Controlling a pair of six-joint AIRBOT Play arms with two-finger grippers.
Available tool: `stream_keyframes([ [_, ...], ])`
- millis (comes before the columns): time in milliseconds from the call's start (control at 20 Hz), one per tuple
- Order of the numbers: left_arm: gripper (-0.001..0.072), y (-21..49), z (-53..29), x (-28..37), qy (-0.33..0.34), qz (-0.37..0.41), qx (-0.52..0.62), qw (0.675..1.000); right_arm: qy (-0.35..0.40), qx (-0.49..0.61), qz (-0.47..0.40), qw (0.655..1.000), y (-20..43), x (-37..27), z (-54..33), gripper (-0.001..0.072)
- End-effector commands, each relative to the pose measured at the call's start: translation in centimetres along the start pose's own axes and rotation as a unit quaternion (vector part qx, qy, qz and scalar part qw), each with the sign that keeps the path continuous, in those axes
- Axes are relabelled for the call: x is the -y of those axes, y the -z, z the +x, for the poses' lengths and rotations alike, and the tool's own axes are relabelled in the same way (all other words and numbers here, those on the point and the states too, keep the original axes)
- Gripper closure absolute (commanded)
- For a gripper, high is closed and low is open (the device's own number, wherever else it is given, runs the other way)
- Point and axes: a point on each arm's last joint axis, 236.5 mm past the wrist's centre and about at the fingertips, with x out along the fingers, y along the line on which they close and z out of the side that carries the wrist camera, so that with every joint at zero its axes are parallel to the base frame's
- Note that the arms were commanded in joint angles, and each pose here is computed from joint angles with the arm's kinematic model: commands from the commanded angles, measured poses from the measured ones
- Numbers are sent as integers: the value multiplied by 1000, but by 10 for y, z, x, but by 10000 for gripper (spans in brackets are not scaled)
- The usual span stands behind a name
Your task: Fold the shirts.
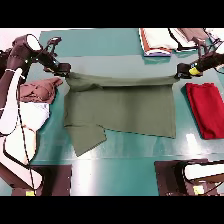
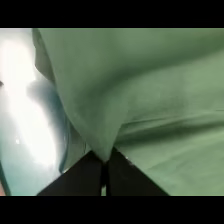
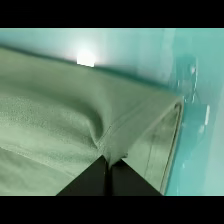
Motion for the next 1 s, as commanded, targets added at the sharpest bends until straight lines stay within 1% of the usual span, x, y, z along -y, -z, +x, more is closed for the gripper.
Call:
stream_keyframes([
  [0,579,24,17,-2,3,1,-43,999,-5,-26,8,1000,27,0,18,605],
  [50,225,30,16,-4,0,0,-54,999,-5,-29,9,1000,31,0,19,408],
  [100,89,34,13,-7,-4,-9,-63,998,-5,-29,9,1000,32,-1,18,365],
  [150,106,39,6,-8,-4,-13,-69,998,-6,-26,7,1000,32,-2,13,365],
  [250,106,44,-20,-8,-5,-19,-70,997,-10,-24,-6,1000,36,-10,-2,366],
  [350,105,53,-45,-6,-7,-27,-57,998,-17,-36,-17,999,51,-20,-21,366],
  [400,105,69,-52,-4,-10,-29,-60,998,-18,-41,-27,999,64,-24,-29,365],
  [550,105,144,-48,1,-11,-48,-89,995,-18,-44,-28,998,99,-31,-40,366],
  [700,105,238,-25,4,-14,-96,-119,988,-16,-32,-26,999,124,-34,-43,365],
  [800,105,284,-10,17,9,-123,-135,983,-13,-24,-25,999,133,-34,-44,366],
  [950,105,305,9,47,72,-175,-126,974,-13,-20,-25,999,141,-35,-45,366],
])
